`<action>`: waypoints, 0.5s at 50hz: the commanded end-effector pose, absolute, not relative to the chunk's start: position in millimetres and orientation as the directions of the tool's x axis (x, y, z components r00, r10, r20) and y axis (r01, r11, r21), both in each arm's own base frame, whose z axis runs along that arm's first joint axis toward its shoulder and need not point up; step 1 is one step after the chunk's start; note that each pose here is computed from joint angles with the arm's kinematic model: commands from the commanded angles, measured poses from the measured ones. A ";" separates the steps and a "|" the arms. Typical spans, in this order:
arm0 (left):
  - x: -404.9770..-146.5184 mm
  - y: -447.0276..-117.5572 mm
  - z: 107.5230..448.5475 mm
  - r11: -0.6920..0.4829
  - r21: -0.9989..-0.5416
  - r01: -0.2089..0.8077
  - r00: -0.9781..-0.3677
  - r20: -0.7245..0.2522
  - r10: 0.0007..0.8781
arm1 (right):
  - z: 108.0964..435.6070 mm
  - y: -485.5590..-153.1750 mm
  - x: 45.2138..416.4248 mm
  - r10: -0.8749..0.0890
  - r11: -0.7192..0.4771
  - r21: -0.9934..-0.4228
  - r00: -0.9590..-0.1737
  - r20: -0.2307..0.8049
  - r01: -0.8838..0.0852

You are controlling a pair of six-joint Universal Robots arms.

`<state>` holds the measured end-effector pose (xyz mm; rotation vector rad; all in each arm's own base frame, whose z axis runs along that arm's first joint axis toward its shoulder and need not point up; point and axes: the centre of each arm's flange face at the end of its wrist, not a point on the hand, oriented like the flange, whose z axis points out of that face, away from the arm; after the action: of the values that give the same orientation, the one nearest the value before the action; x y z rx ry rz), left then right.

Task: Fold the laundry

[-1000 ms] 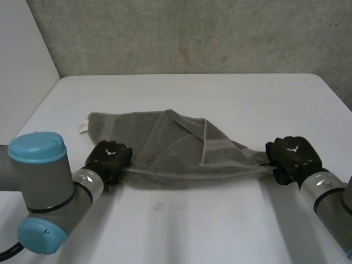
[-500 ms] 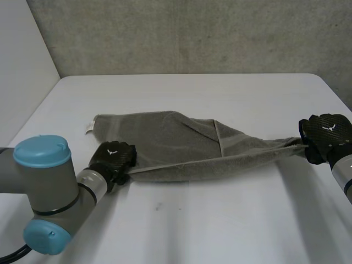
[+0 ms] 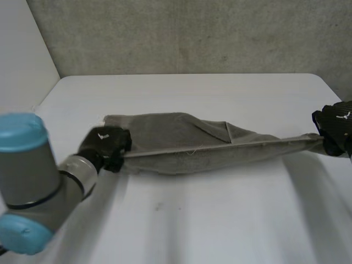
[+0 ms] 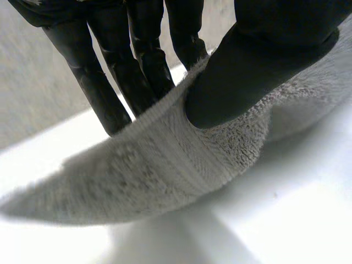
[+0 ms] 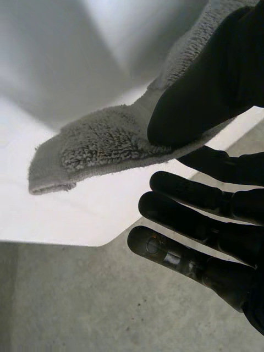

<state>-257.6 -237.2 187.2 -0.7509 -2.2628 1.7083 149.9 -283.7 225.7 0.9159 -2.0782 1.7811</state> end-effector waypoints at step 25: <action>-253.5 -257.1 184.4 0.160 -0.547 0.822 -0.502 -0.562 0.658 | 208.0 -290.9 196.5 -0.686 0.057 -0.449 -0.362 0.631 -0.892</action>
<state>-240.5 -213.8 206.2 -1.6599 -2.4642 1.3881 169.3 -261.3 217.7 1.6383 -2.1921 1.0929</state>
